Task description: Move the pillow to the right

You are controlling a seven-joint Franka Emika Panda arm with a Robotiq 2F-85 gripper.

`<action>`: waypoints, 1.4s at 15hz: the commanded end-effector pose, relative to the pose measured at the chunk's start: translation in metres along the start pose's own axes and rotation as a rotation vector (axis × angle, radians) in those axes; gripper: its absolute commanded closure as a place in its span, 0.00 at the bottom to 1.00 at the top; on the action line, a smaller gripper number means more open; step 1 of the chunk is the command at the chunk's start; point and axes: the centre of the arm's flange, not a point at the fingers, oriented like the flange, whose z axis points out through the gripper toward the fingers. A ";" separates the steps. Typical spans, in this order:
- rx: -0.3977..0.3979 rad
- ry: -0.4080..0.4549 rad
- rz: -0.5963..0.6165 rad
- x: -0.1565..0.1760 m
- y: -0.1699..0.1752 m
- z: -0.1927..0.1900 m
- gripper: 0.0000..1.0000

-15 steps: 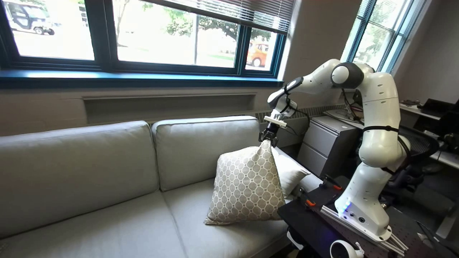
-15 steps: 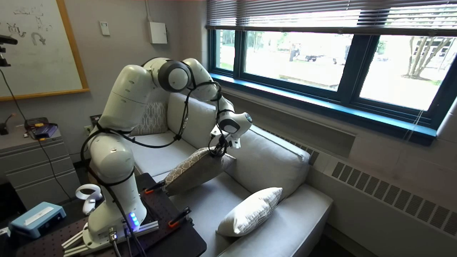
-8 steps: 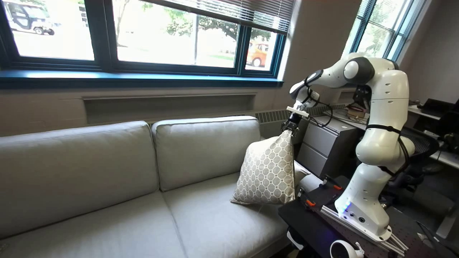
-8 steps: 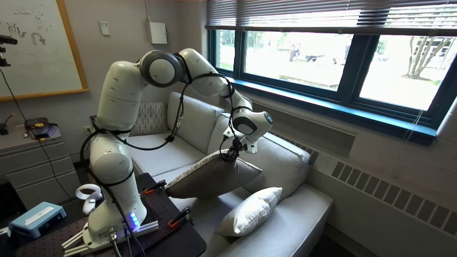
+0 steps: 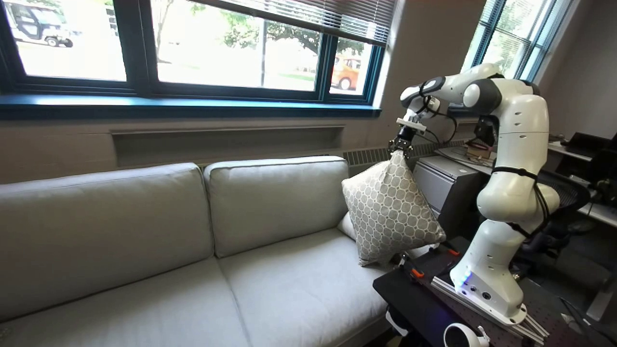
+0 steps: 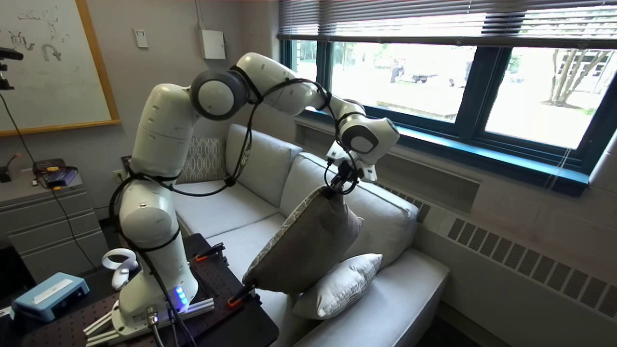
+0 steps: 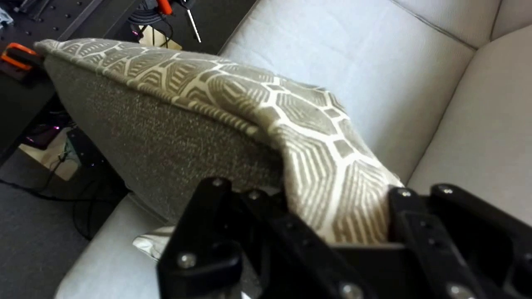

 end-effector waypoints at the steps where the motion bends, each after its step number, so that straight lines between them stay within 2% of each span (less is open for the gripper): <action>1: -0.026 0.022 -0.052 -0.019 -0.051 -0.041 1.00; 3: -0.020 0.056 -0.088 -0.035 -0.077 -0.039 1.00; 6: -0.071 0.073 -0.119 -0.046 -0.116 -0.033 1.00; 11: -0.145 0.045 -0.132 -0.019 -0.159 0.001 1.00; 16: -0.194 -0.030 -0.115 0.021 -0.166 0.037 1.00; 18: -0.228 -0.067 -0.097 0.030 -0.163 0.047 1.00; 21: -0.234 -0.095 -0.071 0.037 -0.152 0.057 1.00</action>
